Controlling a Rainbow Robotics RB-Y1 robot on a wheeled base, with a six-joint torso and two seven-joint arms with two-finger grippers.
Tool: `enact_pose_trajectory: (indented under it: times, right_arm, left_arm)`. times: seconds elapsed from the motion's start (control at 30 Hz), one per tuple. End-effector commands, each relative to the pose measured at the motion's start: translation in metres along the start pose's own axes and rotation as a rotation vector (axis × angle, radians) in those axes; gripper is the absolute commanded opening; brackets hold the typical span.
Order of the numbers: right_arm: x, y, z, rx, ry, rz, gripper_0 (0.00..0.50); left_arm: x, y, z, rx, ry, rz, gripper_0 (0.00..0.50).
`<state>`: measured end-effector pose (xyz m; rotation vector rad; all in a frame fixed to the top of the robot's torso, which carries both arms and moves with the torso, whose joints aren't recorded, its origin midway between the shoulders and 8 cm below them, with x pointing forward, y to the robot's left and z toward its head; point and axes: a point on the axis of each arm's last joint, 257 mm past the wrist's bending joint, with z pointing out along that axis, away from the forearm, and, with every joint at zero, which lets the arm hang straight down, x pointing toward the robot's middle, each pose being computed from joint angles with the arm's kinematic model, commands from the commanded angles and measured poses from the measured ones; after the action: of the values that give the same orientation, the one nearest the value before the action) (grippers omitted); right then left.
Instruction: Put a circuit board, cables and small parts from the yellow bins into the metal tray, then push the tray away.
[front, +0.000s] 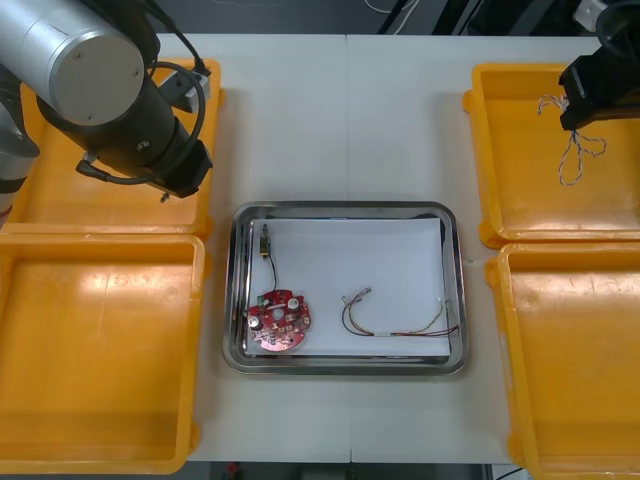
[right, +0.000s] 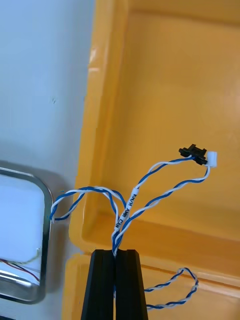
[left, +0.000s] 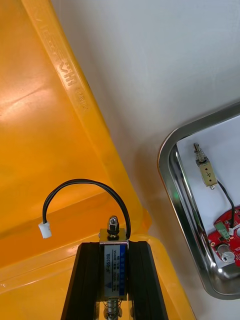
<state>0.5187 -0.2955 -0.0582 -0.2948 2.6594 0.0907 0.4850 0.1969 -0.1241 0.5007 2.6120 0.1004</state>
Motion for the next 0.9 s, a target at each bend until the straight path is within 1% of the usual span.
enact_pose_trajectory:
  times: [0.03, 0.1, 0.27, 0.43, 0.5, 0.57, 0.73, 0.8, 0.9]
  right_arm:
    - [0.011, 0.01, -0.011, 0.092, 0.022, -0.23, 0.0]
    - [0.018, 0.027, -0.008, 0.088, 0.035, -0.307, 0.0]
    - [0.026, 0.058, -0.008, 0.057, 0.035, -0.417, 0.0]
    - [0.035, 0.082, -0.012, -0.009, 0.037, -0.485, 0.0]
    - [0.039, 0.091, -0.011, -0.025, 0.044, -0.518, 0.0]
    - [0.044, 0.102, -0.009, -0.026, 0.043, -0.573, 0.0]
    - [0.054, 0.132, 0.005, 0.003, 0.018, -0.727, 0.0]
    - [0.058, 0.145, 0.011, 0.002, 0.009, -0.783, 0.0]
    - [0.061, 0.17, 0.022, 0.0, -0.027, -0.923, 0.0]
  left_arm:
    - [-0.014, -0.004, -0.013, 0.023, -0.037, -0.089, 0.0]
    - [-0.013, -0.003, -0.013, 0.021, -0.036, -0.094, 0.0]
    - [-0.013, -0.003, -0.013, 0.021, -0.035, -0.099, 0.0]
    - [-0.014, -0.004, -0.013, 0.023, -0.037, -0.097, 0.0]
    - [-0.013, -0.003, -0.013, 0.022, -0.036, -0.098, 0.0]
    - [-0.013, -0.004, -0.013, 0.023, -0.036, -0.096, 0.0]
    - [-0.013, -0.003, -0.013, 0.021, -0.036, -0.096, 0.0]
    - [-0.013, -0.004, -0.013, 0.023, -0.036, -0.096, 0.0]
    - [-0.013, -0.003, -0.013, 0.021, -0.037, -0.098, 0.0]
